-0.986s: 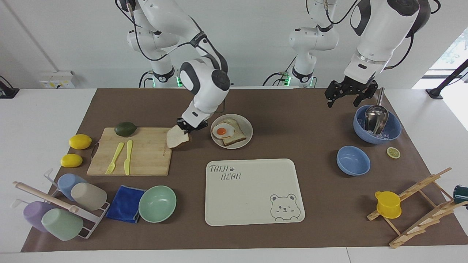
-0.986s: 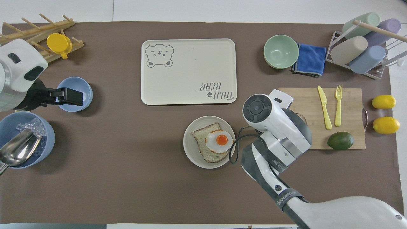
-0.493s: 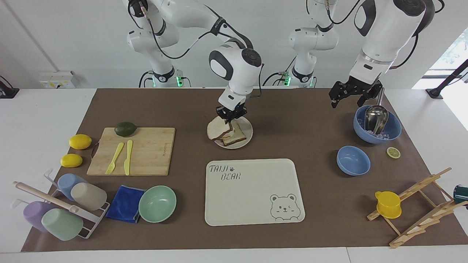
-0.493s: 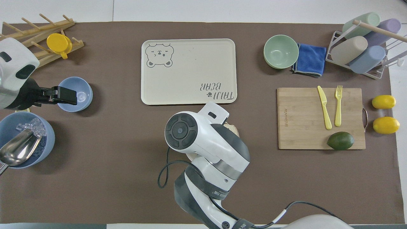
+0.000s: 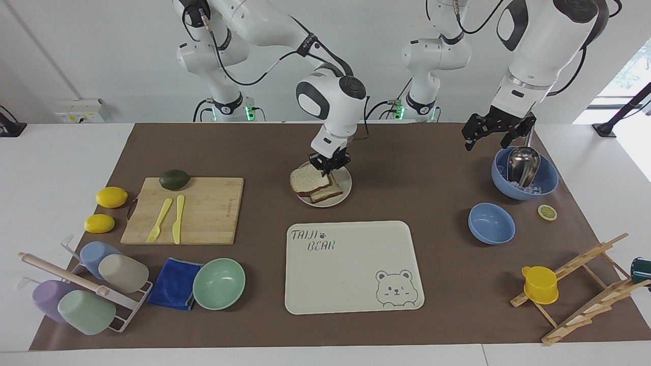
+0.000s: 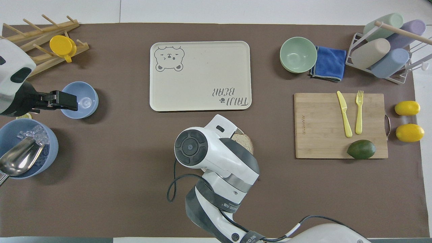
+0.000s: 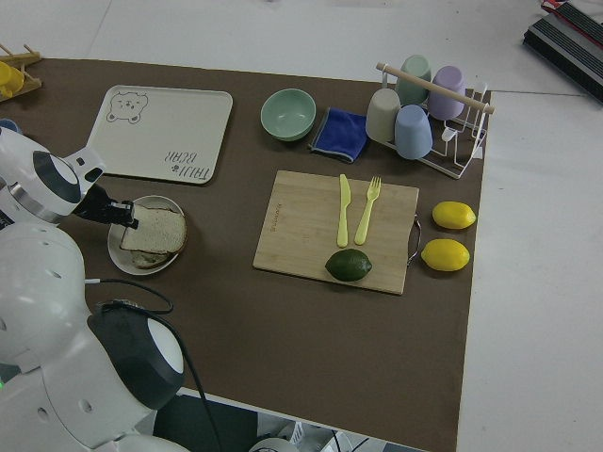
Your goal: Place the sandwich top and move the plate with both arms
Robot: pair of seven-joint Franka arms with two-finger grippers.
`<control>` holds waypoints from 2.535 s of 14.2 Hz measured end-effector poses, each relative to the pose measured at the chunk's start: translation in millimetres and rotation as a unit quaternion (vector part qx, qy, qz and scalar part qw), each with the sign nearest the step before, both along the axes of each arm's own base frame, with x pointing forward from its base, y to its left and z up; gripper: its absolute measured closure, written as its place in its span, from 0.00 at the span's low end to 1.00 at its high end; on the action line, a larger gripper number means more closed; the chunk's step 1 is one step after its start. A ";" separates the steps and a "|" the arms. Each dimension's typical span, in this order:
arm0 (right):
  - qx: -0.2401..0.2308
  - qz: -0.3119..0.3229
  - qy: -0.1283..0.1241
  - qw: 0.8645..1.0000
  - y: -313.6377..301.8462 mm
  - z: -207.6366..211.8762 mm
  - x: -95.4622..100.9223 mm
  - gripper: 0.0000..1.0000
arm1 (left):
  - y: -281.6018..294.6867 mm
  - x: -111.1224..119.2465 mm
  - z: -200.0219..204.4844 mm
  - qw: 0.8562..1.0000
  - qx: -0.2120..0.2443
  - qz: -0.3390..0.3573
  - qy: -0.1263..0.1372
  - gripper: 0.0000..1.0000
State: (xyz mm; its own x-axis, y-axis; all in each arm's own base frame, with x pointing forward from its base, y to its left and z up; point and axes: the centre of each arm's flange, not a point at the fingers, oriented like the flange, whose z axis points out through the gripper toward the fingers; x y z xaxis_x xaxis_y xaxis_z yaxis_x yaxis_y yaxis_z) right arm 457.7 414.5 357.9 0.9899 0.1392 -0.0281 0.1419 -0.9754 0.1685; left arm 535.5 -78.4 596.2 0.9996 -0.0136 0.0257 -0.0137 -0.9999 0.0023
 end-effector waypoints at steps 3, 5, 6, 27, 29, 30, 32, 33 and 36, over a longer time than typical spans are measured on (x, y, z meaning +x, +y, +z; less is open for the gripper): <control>0.020 -0.007 0.006 1.000 2.3 -6.3 -3.2 0.92 | 1.9 0.2 -0.1 1.000 0.000 0.002 0.000 0.00; 0.027 -0.006 0.005 1.000 2.9 -12.5 -5.8 0.92 | 1.8 0.2 -0.2 1.000 0.000 0.002 0.000 0.00; 0.028 -0.005 0.005 1.000 2.6 -15.0 -7.0 0.92 | 1.8 0.2 -0.2 1.000 0.000 0.002 0.000 0.00; 0.061 -0.073 0.030 0.995 -210.3 145.0 125.7 0.00 | -102.1 -24.3 -84.6 0.999 -0.042 0.001 0.018 0.00; 0.057 -0.069 0.041 0.995 -249.9 167.5 135.2 0.00 | -136.3 -39.4 -113.8 0.999 -0.045 -0.015 0.021 0.00; 0.059 -0.059 0.048 0.995 -265.4 176.8 137.0 0.00 | -150.3 -45.5 -129.2 0.998 -0.050 -0.021 0.023 0.00; 0.069 -0.049 0.056 0.995 -296.6 198.4 139.2 0.00 | -176.4 -54.3 -164.0 0.997 -0.061 -0.026 0.024 0.00; 0.071 -0.048 0.061 0.994 -312.8 207.5 138.9 0.00 | -188.5 -58.3 -181.2 0.997 -0.064 -0.027 0.024 0.00; 0.072 -0.042 0.074 0.994 -354.1 238.0 129.4 0.00 | -226.9 -78.4 -232.3 0.997 -0.066 -0.028 0.020 0.00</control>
